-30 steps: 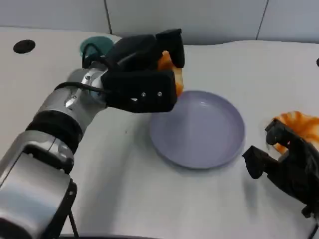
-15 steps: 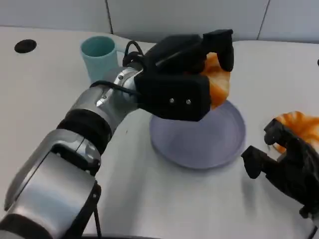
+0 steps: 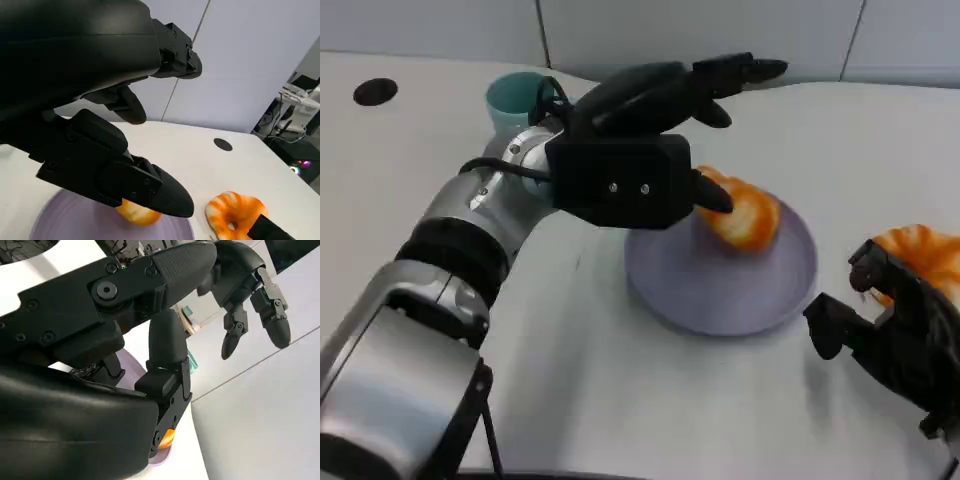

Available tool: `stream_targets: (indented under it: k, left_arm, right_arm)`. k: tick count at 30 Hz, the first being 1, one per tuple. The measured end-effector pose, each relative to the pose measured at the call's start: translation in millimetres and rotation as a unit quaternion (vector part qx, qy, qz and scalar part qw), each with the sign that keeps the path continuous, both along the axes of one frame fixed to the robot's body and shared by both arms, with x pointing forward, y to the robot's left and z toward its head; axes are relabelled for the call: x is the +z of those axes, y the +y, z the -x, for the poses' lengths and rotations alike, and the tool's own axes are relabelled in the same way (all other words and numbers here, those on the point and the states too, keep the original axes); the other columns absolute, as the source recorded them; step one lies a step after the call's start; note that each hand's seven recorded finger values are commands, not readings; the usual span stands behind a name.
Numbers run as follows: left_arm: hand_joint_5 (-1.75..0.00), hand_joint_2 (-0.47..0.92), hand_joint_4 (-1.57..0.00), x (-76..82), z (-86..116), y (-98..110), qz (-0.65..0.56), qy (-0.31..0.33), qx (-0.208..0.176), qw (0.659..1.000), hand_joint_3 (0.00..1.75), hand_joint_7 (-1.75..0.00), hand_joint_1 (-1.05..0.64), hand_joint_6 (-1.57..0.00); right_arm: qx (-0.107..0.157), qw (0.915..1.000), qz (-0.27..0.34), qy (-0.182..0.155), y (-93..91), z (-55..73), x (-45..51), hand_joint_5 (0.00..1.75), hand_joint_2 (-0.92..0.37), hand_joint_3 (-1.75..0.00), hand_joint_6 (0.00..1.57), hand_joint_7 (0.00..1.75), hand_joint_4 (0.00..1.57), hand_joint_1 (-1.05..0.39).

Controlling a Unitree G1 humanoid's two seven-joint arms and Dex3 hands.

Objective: Grasp the bread from the table and place it into the plate.

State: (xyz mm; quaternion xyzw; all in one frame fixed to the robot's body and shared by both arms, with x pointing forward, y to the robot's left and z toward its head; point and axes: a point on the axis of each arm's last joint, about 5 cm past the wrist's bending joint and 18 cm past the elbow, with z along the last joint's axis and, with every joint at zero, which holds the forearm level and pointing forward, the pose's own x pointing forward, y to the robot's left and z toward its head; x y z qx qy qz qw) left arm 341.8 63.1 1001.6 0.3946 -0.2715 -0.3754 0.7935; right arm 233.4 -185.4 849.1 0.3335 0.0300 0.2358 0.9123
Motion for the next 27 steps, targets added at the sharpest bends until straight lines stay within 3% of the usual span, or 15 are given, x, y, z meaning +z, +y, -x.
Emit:
stream_targets:
  k: [4, 7, 12, 14, 16, 18, 24, 26, 27]
  left_arm:
    - [-0.25, 0.92, -0.2, -2.7, -2, 16, 0.003, 0.009, 0.01, 1.0, 0.36, 0.0, -1.01, -0.39]
    - [-0.27, 0.92, -0.23, -6.9, -2, 36, 0.034, 0.039, 0.013, 0.999, 0.42, 0.0, -1.02, -0.36]
    - [-0.28, 0.92, -0.23, -29.5, -1, 72, 0.144, 0.175, 0.015, 0.974, 0.49, 0.0, -1.04, -0.31]
    - [-0.29, 0.92, -0.21, -41.0, 0, 86, 0.194, 0.247, 0.012, 0.949, 0.51, 0.0, -1.05, -0.31]
    - [-0.56, 0.92, -0.06, -53.4, 1, 96, 0.265, 0.317, -0.002, 0.911, 0.5, 0.0, -1.02, -0.3]
    - [-0.65, 0.92, -0.01, -70.9, 6, 107, 0.35, 0.387, -0.018, 0.853, 0.5, 0.0, -1.02, -0.29]
    - [-0.68, 0.92, 0.0, -97.3, 17, 117, 0.439, 0.477, -0.046, 0.76, 0.49, 0.0, -0.97, -0.26]
    - [-1.09, 0.92, 0.0, -103.8, 20, 119, 0.467, 0.506, -0.058, 0.723, 0.45, -0.09, -0.92, -0.35]
    - [-1.14, 0.92, 0.0, -109.1, 22, 119, 0.487, 0.534, -0.067, 0.688, 0.45, -0.1, -0.91, -0.37]
  right_arm:
    - [0.0, 1.0, 0.0, 0.001, -0.2, 0.1, -0.1, 1.75, -0.86, -0.01, 0.68, 1.75, 0.91, -0.41]
    - [0.0, 1.0, -0.002, 0.002, -0.6, 0.1, -0.1, 1.75, -0.87, -0.01, 0.68, 1.75, 0.91, -0.4]
    - [0.0, 1.0, -0.003, 0.001, -1.0, -0.1, 0.1, 1.75, -0.87, -0.01, 0.68, 1.75, 0.91, -0.4]
    - [0.0, 1.0, -0.002, 0.0, -2.0, -0.1, 0.2, 1.75, -0.88, -0.01, 0.68, 1.75, 0.91, -0.4]
    - [0.006, 1.0, -0.002, -0.002, -3.3, -0.6, -0.3, 1.75, -0.88, -0.01, 0.66, 1.75, 0.9, -0.4]
    - [0.014, 0.9999, -0.002, -0.005, -5.1, -0.9, -1.7, 1.75, -0.88, -0.01, 0.66, 1.75, 0.9, -0.4]
    - [0.021, 0.9998, -0.004, -0.003, -7.6, -1.5, -4.2, 1.75, -0.88, -0.01, 0.64, 1.75, 0.89, -0.4]
    - [0.023, 0.9997, -0.005, 0.0, -7.7, -1.2, -5.5, 1.75, -0.87, 0.0, 0.65, 1.75, 0.9, -0.4]
    - [0.023, 0.9997, -0.006, 0.002, -7.5, -1.0, -6.2, 1.75, -0.87, 0.0, 0.65, 1.75, 0.9, -0.4]
